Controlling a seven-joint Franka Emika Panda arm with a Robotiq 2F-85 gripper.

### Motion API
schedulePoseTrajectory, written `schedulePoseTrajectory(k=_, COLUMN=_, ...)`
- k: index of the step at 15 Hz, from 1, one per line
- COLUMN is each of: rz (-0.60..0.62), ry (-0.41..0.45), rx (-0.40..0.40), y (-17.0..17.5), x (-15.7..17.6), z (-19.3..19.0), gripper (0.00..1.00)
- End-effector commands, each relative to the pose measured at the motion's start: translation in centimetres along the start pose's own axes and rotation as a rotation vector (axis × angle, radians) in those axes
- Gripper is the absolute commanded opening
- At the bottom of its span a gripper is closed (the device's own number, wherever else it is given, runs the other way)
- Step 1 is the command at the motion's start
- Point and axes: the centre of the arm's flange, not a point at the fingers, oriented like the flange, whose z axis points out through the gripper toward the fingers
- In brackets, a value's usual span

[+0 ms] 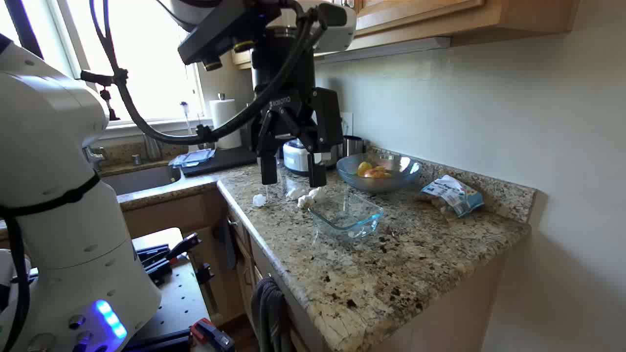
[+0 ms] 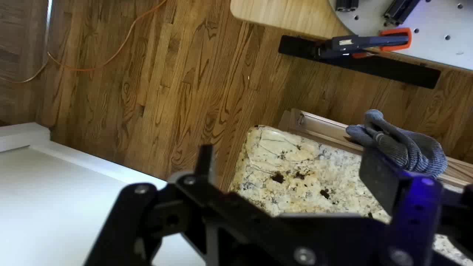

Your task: Pick up the garlic and place it in the bowl

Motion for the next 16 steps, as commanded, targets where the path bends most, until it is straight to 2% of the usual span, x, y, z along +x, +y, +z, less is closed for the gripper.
schedulePoseTrajectory(k=1, rz=0.0, ry=0.0, rx=0.0, y=0.0, x=0.0, z=0.0, gripper=1.0)
schedulePoseTrajectory(k=9, rz=-0.021, ry=0.023, rx=0.007, y=-1.1, x=1.0, z=-0.5, gripper=1.0)
schedulePoseTrajectory(k=13, rz=-0.074, ry=0.087, rx=0.023, y=-3.9, x=3.9, z=-1.7, gripper=1.0)
schedulePoseTrajectory(k=16, rz=-0.111, ry=0.171, rx=0.038, y=-6.9, x=6.6, z=-3.1, gripper=1.0)
